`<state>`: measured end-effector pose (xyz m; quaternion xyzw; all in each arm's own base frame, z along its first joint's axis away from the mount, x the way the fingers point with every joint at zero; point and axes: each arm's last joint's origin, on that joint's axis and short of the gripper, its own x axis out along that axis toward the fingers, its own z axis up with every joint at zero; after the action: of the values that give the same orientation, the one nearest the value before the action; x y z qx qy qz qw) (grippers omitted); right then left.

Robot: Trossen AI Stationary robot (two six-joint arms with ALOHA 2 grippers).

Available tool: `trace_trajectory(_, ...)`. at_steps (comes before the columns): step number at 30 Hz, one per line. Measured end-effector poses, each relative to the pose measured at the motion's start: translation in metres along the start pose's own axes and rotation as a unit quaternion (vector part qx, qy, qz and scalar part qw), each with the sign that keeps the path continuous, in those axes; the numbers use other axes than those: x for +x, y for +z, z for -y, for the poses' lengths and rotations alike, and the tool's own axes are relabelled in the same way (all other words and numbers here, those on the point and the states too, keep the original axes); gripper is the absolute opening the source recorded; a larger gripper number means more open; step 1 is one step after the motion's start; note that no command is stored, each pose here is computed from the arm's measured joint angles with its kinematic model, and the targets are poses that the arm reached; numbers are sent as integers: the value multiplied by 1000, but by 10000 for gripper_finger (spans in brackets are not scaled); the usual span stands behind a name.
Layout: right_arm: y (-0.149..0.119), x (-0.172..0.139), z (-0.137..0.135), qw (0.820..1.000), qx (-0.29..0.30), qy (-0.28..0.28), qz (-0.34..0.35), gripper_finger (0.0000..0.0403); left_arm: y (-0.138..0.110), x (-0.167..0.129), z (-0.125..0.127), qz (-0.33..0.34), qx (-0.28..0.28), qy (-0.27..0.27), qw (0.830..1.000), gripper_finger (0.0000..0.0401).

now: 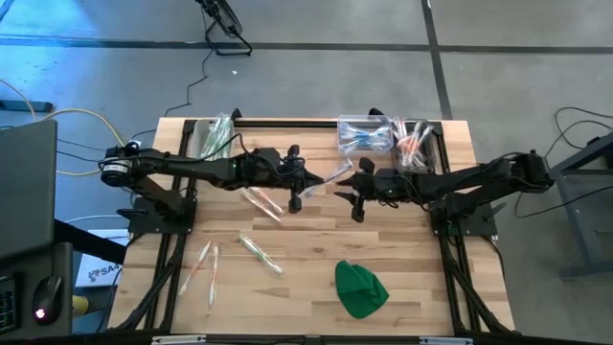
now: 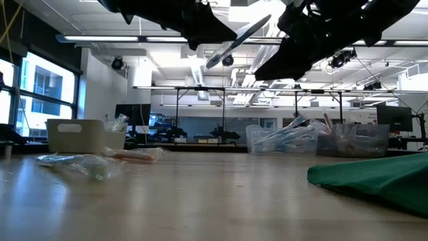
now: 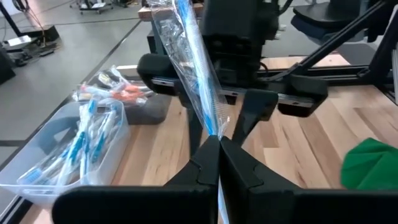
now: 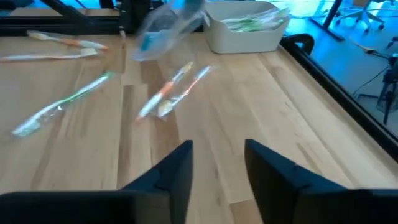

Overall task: Pick & Place Toothbrushes
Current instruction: Put the blue toothbrush into the transparent bin

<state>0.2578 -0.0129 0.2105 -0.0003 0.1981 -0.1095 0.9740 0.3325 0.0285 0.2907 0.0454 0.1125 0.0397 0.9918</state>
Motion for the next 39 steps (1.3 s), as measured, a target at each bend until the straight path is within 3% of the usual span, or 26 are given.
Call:
trace_trajectory(6, 2, 0, -2, 999, -4, 40, 10, 207, 0, 0, 0, 0, 0, 0, 1000, 0)
trace_trajectory(11, 6, 0, -4, 997, -20, 72, 31, 240, 0, 0, 0, -1, 0, 0, 1000, 0)
trace_trajectory(21, 12, -1, -4, 995, -20, 73, 60, 243, 0, 0, 1, 3, -3, -22, 1000, 0)
trace_trajectory(29, 12, -2, -8, 989, -24, 134, 60, 243, 0, 0, 1, 3, -2, -22, 1000, 0)
trace_trajectory(39, 14, -2, -8, 988, 3, 136, 68, 243, 8, -2, 2, 19, 1, -40, 999, 0)
